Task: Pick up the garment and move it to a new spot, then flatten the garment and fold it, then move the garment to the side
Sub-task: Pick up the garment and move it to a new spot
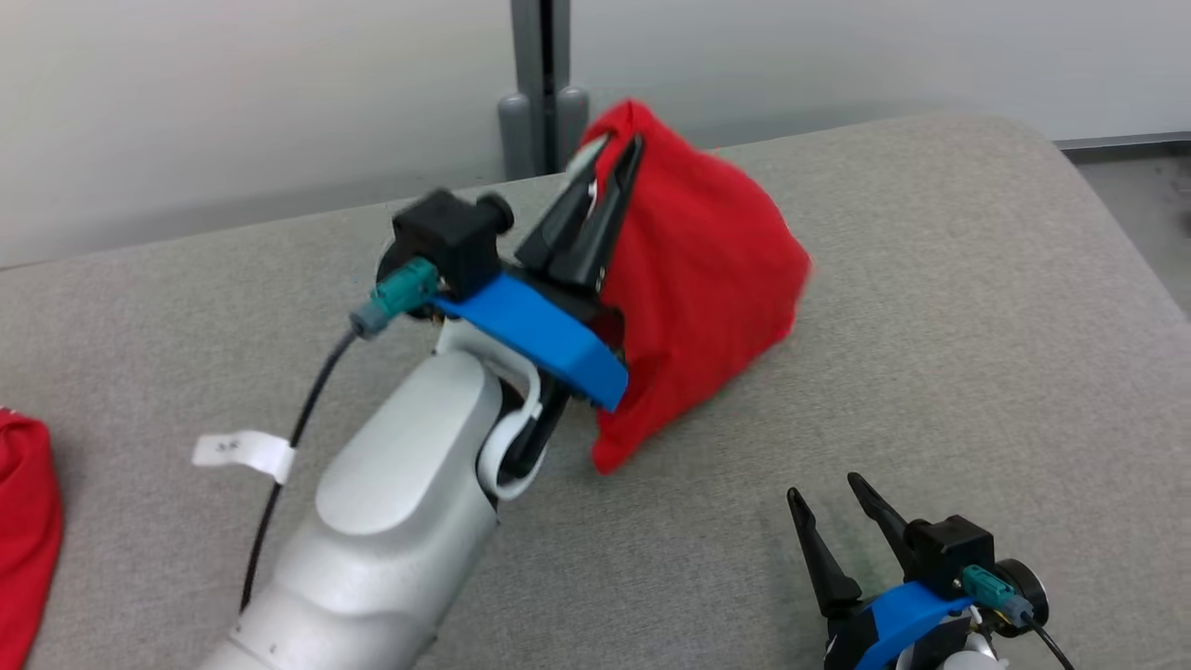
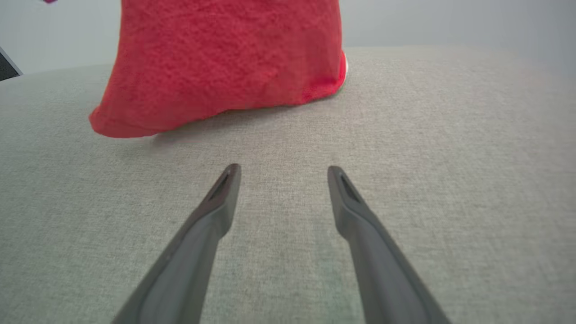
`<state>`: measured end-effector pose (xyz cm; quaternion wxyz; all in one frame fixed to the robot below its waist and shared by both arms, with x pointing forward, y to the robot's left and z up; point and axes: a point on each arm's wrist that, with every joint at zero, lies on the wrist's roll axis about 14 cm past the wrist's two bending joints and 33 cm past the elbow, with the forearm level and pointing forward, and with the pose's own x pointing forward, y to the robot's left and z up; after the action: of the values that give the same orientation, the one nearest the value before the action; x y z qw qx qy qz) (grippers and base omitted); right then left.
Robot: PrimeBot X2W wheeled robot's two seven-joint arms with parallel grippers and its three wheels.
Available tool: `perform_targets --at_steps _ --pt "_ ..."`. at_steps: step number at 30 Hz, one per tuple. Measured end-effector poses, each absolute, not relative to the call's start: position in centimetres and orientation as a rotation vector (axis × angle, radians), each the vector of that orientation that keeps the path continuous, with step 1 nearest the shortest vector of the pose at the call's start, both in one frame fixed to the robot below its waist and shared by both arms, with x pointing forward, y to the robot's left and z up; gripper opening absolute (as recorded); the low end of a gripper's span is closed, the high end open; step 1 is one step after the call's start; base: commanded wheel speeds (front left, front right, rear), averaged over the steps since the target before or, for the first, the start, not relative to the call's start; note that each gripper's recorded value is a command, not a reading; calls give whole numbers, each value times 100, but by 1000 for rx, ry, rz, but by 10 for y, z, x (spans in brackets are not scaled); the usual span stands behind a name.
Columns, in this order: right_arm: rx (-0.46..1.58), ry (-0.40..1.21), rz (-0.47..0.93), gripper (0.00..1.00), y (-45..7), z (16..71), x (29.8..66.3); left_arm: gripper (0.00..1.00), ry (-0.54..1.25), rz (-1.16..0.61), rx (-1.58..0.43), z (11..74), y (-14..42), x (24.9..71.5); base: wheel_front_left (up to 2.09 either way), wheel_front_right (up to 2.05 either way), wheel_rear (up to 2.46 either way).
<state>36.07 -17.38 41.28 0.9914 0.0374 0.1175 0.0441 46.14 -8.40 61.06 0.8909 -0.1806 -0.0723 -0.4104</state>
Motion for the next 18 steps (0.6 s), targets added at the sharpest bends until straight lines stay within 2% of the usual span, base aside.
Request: perform_targets --at_steps 1,2,4,10,18 --pt "75 232 80 100 -177 414 359 0 -122 -855 -376 601 -88 458 0 0 0" --pt "73 226 73 100 -179 416 358 12 -93 -849 -375 591 -90 456 0 0 0" --pt "74 208 57 100 -184 421 358 100 -37 -817 -365 569 -88 453 0 0 0" --pt "84 177 54 100 -183 430 362 100 72 -635 -324 516 -44 453 0 0 0" --pt "97 78 79 100 -174 459 379 100 126 -337 -218 466 65 437 0 0 0"
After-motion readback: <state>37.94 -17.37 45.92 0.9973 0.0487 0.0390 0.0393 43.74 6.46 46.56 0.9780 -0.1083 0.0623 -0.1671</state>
